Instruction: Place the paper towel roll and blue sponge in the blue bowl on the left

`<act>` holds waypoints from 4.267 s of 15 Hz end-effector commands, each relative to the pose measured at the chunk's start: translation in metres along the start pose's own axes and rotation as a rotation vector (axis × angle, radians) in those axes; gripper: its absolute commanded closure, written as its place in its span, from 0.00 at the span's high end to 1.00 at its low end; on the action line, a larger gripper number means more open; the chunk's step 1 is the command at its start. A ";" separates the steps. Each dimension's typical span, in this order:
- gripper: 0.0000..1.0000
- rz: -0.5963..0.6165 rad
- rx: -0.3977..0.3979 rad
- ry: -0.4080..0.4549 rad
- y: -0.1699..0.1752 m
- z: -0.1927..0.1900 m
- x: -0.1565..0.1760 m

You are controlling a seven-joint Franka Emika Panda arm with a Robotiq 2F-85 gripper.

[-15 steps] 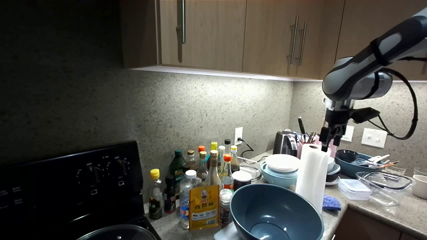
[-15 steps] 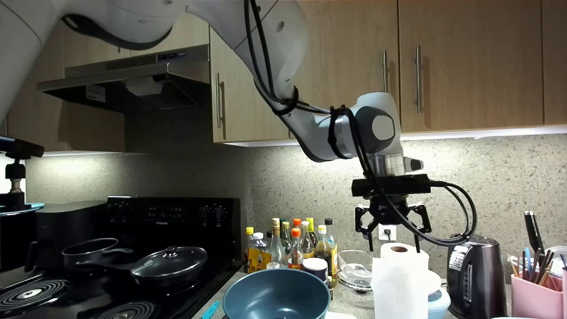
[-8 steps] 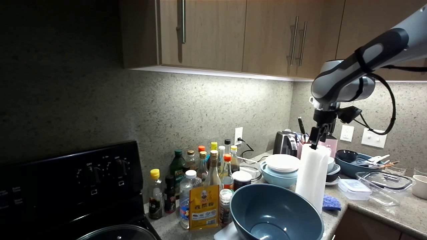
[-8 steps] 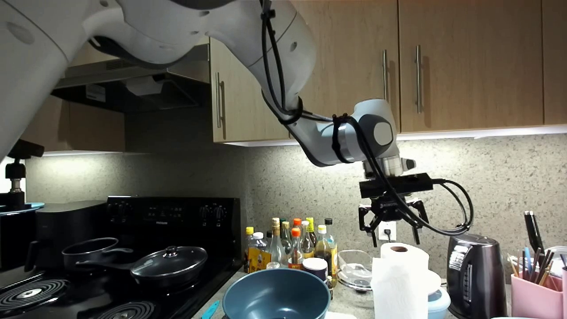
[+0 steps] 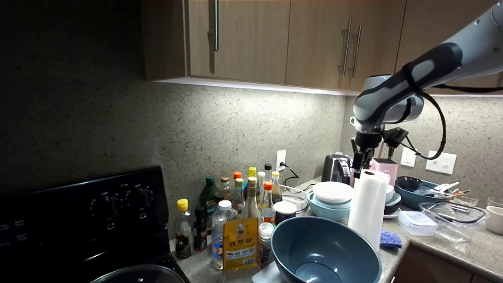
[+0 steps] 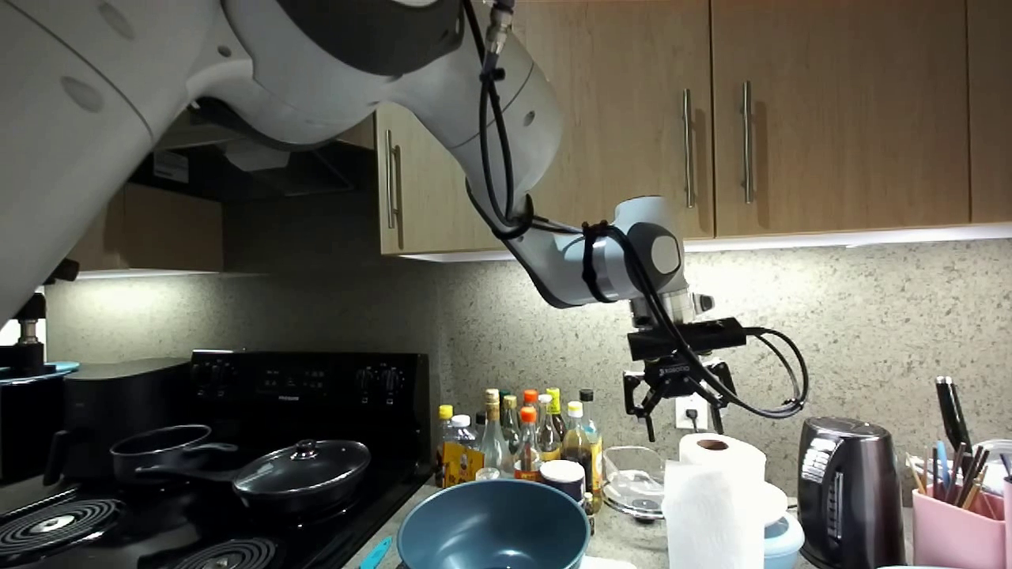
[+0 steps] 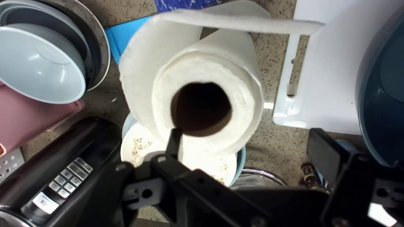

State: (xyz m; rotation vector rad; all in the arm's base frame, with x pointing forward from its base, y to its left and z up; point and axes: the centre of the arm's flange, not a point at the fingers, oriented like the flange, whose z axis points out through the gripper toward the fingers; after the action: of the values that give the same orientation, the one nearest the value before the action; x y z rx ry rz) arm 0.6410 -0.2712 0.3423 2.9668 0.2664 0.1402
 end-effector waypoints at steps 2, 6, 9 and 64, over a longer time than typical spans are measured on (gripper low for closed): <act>1.00 0.054 -0.014 -0.055 -0.001 -0.005 -0.014; 1.00 0.073 -0.015 -0.071 -0.007 -0.008 -0.017; 1.00 0.067 -0.003 -0.073 -0.013 -0.003 -0.014; 0.03 0.029 -0.159 0.076 -0.071 -0.117 -0.025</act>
State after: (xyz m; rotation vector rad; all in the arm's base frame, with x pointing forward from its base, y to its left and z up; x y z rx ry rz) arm 0.6049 -0.2041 0.4331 2.7773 0.2181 0.2483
